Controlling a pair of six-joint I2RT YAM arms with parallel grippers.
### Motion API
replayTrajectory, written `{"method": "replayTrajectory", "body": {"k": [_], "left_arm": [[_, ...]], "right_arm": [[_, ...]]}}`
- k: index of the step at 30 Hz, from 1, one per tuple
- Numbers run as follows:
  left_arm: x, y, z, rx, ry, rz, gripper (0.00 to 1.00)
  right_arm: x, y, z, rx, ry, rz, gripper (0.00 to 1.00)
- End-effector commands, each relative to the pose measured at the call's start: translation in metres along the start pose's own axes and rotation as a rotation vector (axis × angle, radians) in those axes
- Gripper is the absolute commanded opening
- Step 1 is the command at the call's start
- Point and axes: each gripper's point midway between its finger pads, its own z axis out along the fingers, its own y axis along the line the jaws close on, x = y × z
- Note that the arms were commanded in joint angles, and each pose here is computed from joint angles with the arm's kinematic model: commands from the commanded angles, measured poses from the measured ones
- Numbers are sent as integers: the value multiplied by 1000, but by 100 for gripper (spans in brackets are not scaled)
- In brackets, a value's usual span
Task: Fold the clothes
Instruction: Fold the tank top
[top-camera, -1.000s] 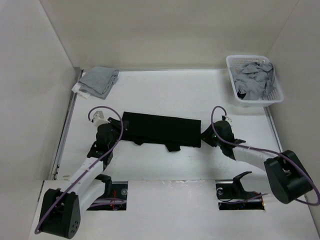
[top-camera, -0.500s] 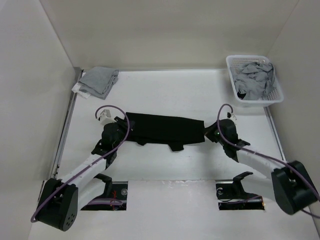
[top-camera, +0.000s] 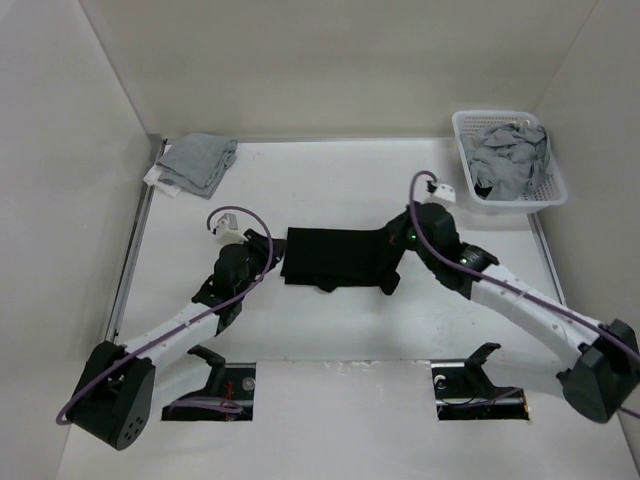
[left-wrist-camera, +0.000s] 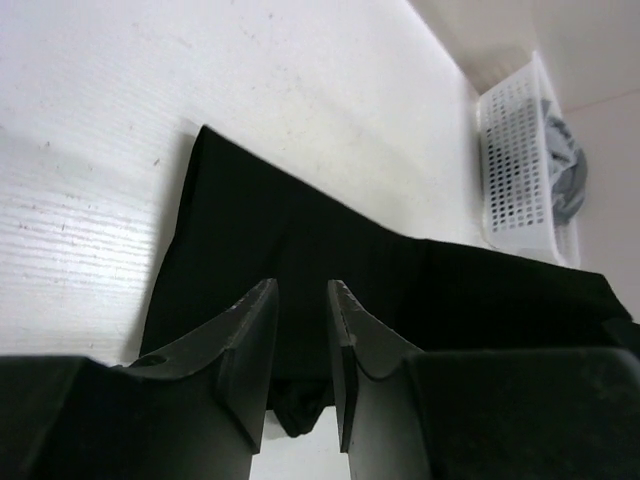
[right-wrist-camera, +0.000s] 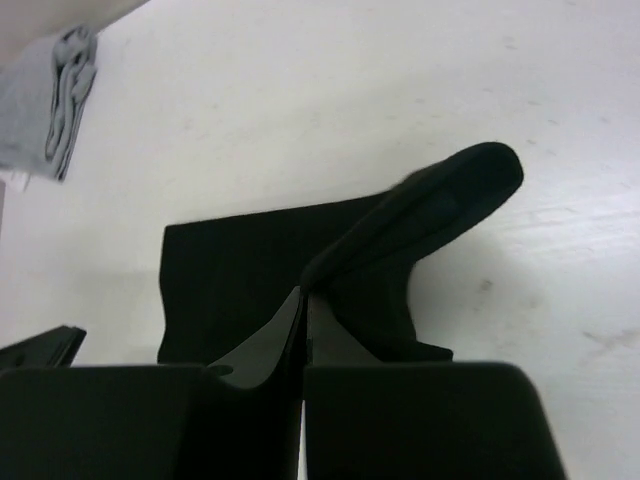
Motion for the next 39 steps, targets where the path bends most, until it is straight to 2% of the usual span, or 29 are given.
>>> {"method": "replayTrajectory", "body": {"k": [1, 6, 13, 15, 19, 23, 26, 29, 32, 35, 39], "left_arm": [[-33, -28, -9, 98, -97, -35, 25], [-47, -17, -22, 92, -125, -59, 25], [-71, 5, -39, 59, -184, -112, 26], [-76, 12, -41, 49, -193, -128, 26], [-84, 20, -43, 47, -201, -161, 26], [-83, 19, -40, 49, -189, -164, 26], [-73, 7, -34, 76, -159, -153, 26], [-55, -10, -23, 108, -111, -130, 26], [-28, -32, -9, 141, -37, -93, 26], [-1, -35, 5, 130, 21, -58, 26], [33, -6, 23, 51, 92, -45, 26]], "right_arm": [[3, 34, 9, 7, 20, -164, 0], [41, 104, 27, -38, 109, -303, 1], [112, 176, 52, -65, 243, -432, 3], [132, 188, 61, -65, 277, -444, 9], [157, 213, 65, -111, 314, -398, 34], [138, 218, 43, -183, 276, -344, 39], [115, 196, 33, -203, 223, -291, 35], [103, 168, 44, -218, 203, -226, 20], [113, 157, 60, -296, 270, -185, 7], [118, 151, 77, -360, 275, -135, 6], [119, 141, 101, -407, 279, -40, 6]]}}
